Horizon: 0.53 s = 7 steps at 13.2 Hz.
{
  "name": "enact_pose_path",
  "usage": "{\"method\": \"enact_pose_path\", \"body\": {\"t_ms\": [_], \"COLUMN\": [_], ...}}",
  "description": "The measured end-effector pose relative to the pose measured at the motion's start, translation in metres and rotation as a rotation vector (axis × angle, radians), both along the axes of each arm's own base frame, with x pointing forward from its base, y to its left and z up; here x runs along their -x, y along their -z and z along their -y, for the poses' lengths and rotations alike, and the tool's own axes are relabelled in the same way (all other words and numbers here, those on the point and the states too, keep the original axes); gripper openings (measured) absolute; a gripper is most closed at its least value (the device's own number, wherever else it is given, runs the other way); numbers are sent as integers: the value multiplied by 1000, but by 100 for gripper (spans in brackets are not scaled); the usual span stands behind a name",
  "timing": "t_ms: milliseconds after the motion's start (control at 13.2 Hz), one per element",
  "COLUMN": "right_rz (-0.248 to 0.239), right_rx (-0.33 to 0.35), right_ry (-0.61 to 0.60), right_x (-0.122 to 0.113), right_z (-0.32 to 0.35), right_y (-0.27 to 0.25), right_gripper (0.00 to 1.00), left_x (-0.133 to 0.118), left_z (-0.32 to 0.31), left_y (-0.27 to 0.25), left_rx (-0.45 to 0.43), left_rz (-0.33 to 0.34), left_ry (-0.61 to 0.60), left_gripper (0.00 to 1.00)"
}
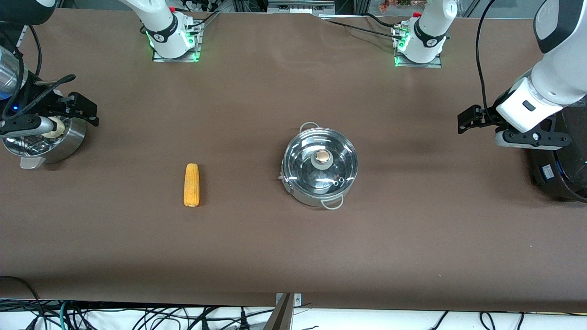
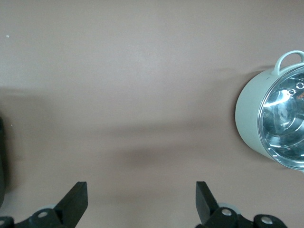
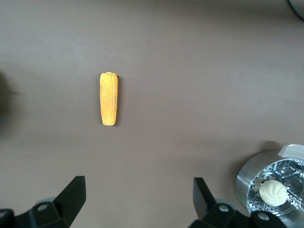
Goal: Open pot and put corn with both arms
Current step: 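Raise the left gripper and move it toward the lidded steel pot, then reach the left gripper over the pot and lower it onto the lid knob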
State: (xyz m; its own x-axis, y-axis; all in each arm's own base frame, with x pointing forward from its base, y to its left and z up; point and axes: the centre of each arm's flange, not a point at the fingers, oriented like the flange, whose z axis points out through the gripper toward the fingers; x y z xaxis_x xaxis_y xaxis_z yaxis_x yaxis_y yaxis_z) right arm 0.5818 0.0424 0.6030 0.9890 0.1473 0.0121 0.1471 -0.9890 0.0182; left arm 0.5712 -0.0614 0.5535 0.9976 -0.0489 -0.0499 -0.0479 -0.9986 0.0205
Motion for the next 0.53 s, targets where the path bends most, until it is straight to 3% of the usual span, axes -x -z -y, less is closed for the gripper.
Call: {"method": "enact_pose_path", "body": {"t_ms": [531], "right_rz": [0], "right_rx": [0], "right_ry": [-1], "right_x": [0], "right_z": [0], "right_y": [0], "right_gripper": [100], "left_x": [2], "left_z": [-4], "left_y": [-5], "left_rx": [-1], "left_rz": [6], "left_ry": [-4], "left_gripper": [100]}}
